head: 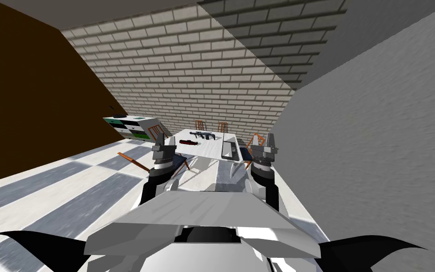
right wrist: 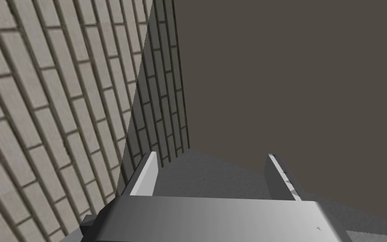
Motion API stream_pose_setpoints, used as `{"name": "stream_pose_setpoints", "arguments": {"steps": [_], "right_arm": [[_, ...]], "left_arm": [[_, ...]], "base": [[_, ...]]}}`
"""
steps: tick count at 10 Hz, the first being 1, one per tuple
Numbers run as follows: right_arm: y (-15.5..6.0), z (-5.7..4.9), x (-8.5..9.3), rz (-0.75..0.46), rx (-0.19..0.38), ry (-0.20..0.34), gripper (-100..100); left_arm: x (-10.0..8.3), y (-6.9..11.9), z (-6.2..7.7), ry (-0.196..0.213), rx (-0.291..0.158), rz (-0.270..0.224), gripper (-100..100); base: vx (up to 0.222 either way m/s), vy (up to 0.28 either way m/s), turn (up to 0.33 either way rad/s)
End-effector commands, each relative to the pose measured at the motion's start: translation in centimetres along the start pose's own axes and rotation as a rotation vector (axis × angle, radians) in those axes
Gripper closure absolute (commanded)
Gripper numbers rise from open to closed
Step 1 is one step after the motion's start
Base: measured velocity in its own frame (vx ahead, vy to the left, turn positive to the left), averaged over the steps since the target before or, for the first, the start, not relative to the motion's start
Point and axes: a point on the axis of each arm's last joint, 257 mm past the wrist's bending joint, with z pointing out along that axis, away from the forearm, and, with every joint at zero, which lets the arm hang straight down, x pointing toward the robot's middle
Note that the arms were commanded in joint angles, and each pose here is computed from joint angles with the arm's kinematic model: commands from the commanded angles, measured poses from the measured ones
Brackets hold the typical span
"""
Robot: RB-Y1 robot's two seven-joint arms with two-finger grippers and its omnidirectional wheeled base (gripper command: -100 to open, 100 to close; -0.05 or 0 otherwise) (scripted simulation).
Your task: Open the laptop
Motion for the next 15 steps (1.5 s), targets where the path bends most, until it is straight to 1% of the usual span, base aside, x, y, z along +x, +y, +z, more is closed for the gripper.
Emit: {"name": "stream_pose_setpoints", "arguments": {"steps": [1,9,10,12,15], "right_arm": [[0.0,0.0,0.0,0.0,0.0,0.0,0],[0.0,0.0,0.0,0.0,0.0,0.0,0],[-0.4,-0.1,0.4,-0.025,0.013,0.034,-100],[-1.2,-0.4,1.0,-0.08,0.038,0.089,-100],[-3.0,-1.2,1.7,-0.209,0.09,0.179,-100]], "left_arm": [[0.0,0.0,0.0,0.0,0.0,0.0,0],[0.0,0.0,0.0,0.0,0.0,0.0,0],[0.0,0.0,0.0,0.0,0.0,0.0,0],[0.0,0.0,0.0,0.0,0.0,0.0,0],[0.0,0.0,0.0,0.0,0.0,0.0,0]], "base": [[0.0,0.0,0.0],[0.0,0.0,0.0],[0.012,0.011,-0.008],[0.014,0.037,-0.018],[0.033,0.064,-0.033]]}}
